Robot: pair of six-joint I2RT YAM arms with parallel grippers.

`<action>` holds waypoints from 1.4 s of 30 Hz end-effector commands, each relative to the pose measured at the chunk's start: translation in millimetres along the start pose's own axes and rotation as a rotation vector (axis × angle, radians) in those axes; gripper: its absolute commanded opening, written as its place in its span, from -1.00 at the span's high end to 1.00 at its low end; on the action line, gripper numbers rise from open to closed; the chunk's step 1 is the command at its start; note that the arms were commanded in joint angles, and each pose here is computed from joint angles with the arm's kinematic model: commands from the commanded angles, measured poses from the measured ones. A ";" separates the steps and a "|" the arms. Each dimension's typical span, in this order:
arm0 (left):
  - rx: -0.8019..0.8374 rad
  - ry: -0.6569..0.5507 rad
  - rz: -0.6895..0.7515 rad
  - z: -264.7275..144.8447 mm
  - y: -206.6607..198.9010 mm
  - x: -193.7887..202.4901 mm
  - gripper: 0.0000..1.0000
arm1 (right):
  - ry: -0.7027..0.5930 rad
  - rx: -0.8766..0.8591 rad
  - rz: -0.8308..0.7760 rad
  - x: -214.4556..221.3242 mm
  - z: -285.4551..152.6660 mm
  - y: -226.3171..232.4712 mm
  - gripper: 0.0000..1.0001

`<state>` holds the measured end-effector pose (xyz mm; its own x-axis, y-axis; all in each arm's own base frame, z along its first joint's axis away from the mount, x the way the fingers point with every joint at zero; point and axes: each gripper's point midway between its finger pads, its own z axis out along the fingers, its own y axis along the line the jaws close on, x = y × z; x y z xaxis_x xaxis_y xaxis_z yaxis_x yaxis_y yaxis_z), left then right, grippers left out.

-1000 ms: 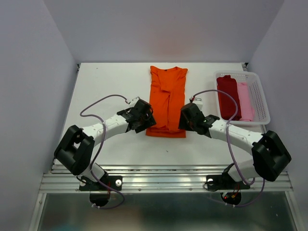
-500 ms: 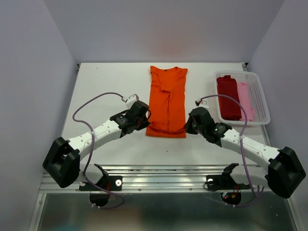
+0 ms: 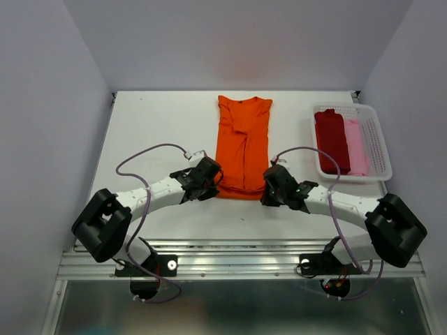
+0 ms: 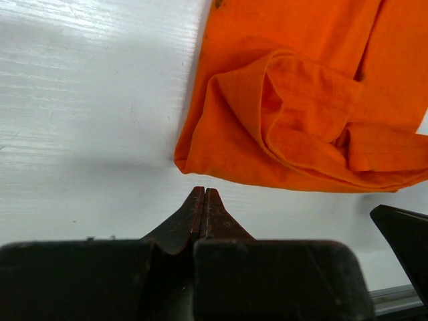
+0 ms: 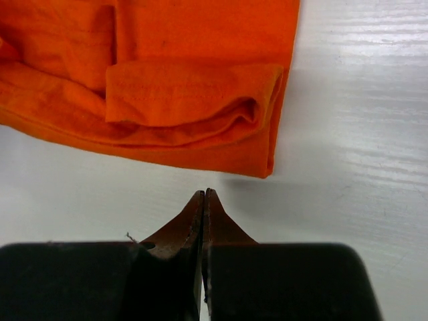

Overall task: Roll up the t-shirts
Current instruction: Roll the T-shirt to the center of the board.

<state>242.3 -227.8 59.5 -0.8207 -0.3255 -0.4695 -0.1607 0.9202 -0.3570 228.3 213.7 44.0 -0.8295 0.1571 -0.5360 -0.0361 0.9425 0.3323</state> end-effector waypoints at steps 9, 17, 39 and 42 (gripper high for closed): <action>0.050 -0.022 0.037 5.2 -26.2 -12.8 1.00 | -0.152 0.013 -0.040 -61.7 16.1 34.8 0.99; 0.067 -0.027 0.043 8.8 -33.9 -15.8 1.00 | -0.172 0.049 -0.030 -83.7 33.4 32.6 0.99; 0.070 -0.014 0.087 48.8 -47.4 -46.2 1.00 | -0.202 0.059 -0.015 -97.5 15.0 13.0 0.99; 0.059 -0.003 0.085 56.2 -40.8 -45.8 1.00 | -0.171 0.081 -0.013 -86.7 23.7 6.1 0.99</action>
<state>305.9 -260.0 43.8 -0.8365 -0.2572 -0.4838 -0.0876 0.9344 -0.3453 319.3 217.0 91.6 -0.6995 0.1955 -0.6874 -0.0142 0.9579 0.2869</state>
